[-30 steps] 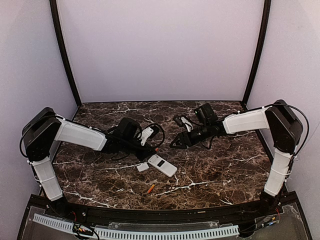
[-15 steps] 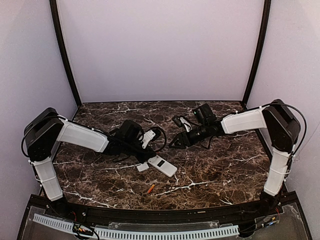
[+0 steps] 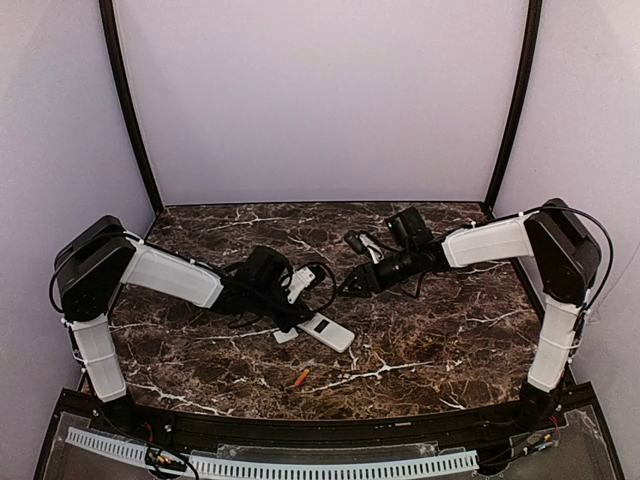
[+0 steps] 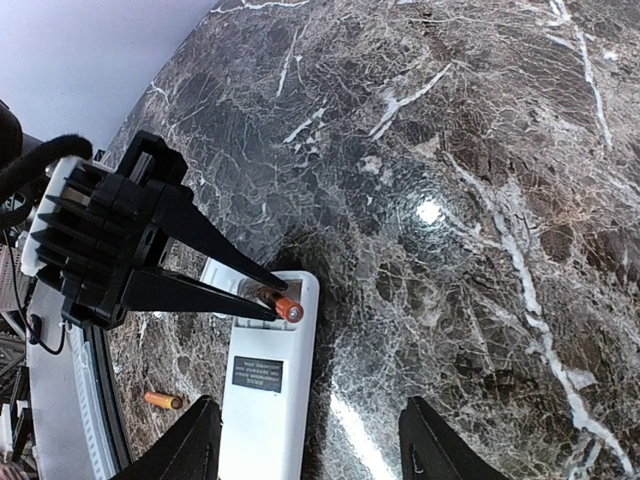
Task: Load the batteries into the remote control
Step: Load the battery into the battery compartment.
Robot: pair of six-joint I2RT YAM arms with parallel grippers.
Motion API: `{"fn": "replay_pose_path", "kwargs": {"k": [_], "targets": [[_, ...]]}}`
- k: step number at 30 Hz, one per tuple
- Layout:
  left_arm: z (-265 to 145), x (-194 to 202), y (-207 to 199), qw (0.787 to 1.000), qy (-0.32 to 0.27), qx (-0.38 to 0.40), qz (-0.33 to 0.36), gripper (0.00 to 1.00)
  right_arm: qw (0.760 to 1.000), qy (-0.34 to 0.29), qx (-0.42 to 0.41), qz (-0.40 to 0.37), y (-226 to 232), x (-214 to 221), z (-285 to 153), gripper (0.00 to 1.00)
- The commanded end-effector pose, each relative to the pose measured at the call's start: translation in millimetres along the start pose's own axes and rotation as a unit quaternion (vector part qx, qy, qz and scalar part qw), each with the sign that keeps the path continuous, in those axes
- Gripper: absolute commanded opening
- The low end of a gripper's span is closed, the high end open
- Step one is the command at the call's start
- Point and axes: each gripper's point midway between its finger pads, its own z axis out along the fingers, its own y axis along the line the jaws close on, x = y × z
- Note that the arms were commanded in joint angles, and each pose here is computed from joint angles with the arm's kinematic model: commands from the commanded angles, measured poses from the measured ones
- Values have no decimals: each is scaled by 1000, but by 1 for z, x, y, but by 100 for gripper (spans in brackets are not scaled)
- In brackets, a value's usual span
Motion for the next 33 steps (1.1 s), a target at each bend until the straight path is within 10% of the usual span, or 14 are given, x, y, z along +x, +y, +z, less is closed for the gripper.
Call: {"fn": "replay_pose_path", "kwargs": {"k": [1, 18, 33], "targets": [[-1, 0, 3, 1000, 14, -14, 10, 18, 1000, -5, -3, 0, -3, -4, 3, 60], [-17, -5, 16, 998, 20, -58, 15, 35, 1000, -4, -5, -3, -3, -3, 3, 60], [-7, 16, 7, 998, 46, -32, 3, 23, 999, 7, -36, 17, -3, -20, 20, 47]]}}
